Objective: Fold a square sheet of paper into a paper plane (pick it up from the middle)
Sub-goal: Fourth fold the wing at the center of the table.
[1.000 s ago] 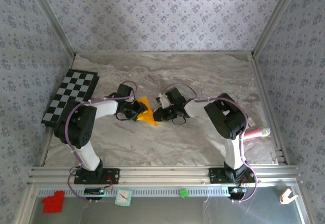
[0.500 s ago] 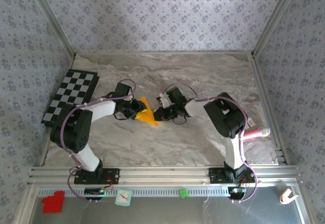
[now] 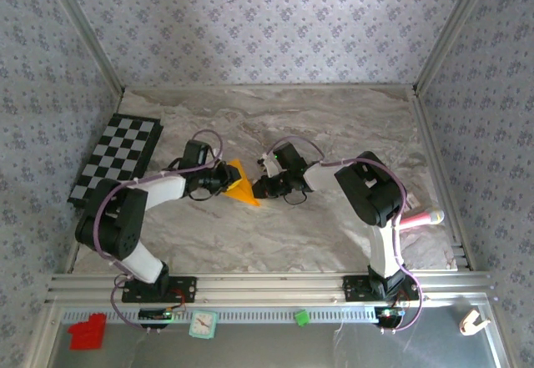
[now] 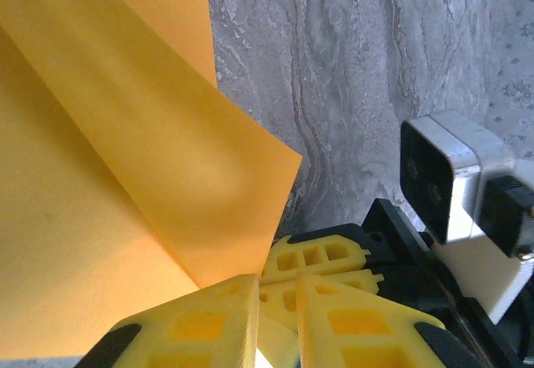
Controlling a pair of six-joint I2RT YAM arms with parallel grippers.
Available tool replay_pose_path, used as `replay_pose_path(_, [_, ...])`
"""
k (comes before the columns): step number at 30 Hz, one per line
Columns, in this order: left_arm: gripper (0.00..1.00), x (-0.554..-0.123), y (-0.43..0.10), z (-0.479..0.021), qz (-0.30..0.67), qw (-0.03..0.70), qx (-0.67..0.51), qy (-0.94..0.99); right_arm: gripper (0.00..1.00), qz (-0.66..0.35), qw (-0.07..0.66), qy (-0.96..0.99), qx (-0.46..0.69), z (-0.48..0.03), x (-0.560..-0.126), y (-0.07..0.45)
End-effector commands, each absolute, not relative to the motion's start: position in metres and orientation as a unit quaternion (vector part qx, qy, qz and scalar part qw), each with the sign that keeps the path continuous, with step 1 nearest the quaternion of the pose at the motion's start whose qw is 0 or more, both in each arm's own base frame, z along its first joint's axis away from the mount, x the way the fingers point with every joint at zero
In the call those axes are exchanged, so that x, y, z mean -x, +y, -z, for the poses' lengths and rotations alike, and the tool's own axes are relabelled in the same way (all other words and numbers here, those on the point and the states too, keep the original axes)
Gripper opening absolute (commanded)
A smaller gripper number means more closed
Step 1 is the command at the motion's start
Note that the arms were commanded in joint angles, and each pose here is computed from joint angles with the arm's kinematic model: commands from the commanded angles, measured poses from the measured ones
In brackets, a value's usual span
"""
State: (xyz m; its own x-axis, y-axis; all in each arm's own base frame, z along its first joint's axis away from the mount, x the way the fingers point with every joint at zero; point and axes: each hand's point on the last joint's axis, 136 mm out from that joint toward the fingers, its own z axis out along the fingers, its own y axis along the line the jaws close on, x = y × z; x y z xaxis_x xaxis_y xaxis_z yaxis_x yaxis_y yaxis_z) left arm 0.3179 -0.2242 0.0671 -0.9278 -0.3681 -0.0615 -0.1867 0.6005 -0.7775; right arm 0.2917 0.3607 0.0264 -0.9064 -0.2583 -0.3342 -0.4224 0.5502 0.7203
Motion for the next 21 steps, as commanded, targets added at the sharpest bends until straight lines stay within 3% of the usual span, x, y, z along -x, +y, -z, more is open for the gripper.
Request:
replay_pose_path(1, [0.19, -0.323, -0.235, -0.073, 0.455, 0.115, 0.135, 0.873, 0.09, -0.405, 0.053, 0.897, 0.172, 0.001, -0.282, 0.35])
replay_pose_path(21, [0.14, -0.322, -0.233, -0.038, 0.429, 0.085, 0.157, 0.885, 0.11, -0.405, 0.043, 0.897, 0.17, 0.003, -0.281, 0.35])
